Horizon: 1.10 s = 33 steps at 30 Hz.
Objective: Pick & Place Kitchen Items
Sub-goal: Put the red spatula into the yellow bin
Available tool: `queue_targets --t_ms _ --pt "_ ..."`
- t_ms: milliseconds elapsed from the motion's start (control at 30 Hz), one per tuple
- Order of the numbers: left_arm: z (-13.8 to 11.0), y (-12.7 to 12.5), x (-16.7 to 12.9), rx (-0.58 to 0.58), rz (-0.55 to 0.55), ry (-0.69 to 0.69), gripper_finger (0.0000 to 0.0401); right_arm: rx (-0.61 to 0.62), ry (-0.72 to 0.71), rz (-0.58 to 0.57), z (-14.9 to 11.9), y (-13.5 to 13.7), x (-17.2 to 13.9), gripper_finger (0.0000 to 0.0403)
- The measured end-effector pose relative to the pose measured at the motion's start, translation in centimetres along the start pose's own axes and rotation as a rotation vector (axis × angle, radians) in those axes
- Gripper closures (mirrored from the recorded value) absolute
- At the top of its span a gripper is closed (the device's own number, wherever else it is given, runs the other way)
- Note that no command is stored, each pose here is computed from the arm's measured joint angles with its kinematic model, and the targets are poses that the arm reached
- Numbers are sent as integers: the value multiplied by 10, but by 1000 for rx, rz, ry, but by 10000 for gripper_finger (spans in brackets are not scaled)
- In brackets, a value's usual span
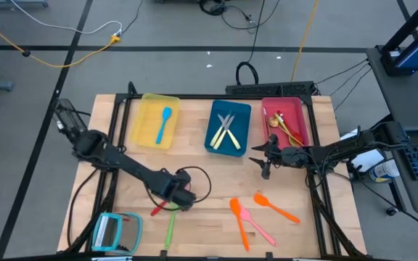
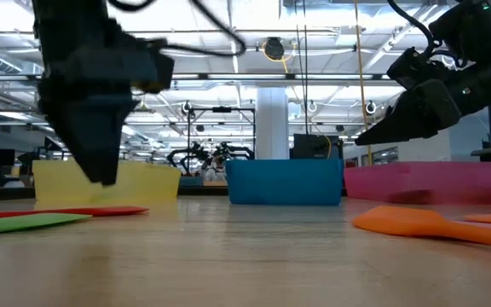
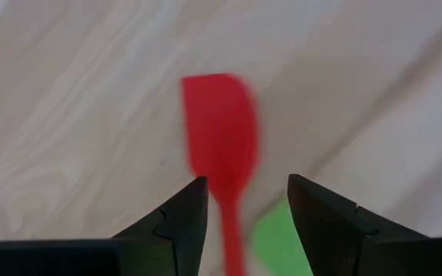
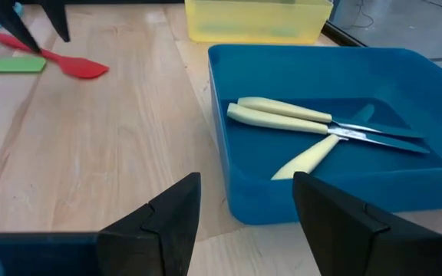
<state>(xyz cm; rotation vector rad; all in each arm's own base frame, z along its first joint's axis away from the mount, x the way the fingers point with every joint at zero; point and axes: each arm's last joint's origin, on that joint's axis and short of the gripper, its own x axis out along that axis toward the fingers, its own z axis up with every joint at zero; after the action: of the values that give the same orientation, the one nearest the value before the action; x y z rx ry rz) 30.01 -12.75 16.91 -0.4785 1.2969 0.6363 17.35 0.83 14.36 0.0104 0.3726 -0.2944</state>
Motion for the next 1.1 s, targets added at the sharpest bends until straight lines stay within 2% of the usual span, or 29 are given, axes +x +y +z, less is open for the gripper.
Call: queue_targets --t_ms 367,833,933,1100 --pt "7 -1 32 -23 80 34 215 2 -4 0 0 0 0 202" --pt "11 6 30 4 105 26 216 0 0 0 0 0 0 202" --pt "11 8 32 -13 102 26 233 0 0 0 0 0 0 202" --pt "13 10 33 -22 92 53 287 0 0 0 0 0 0 202"
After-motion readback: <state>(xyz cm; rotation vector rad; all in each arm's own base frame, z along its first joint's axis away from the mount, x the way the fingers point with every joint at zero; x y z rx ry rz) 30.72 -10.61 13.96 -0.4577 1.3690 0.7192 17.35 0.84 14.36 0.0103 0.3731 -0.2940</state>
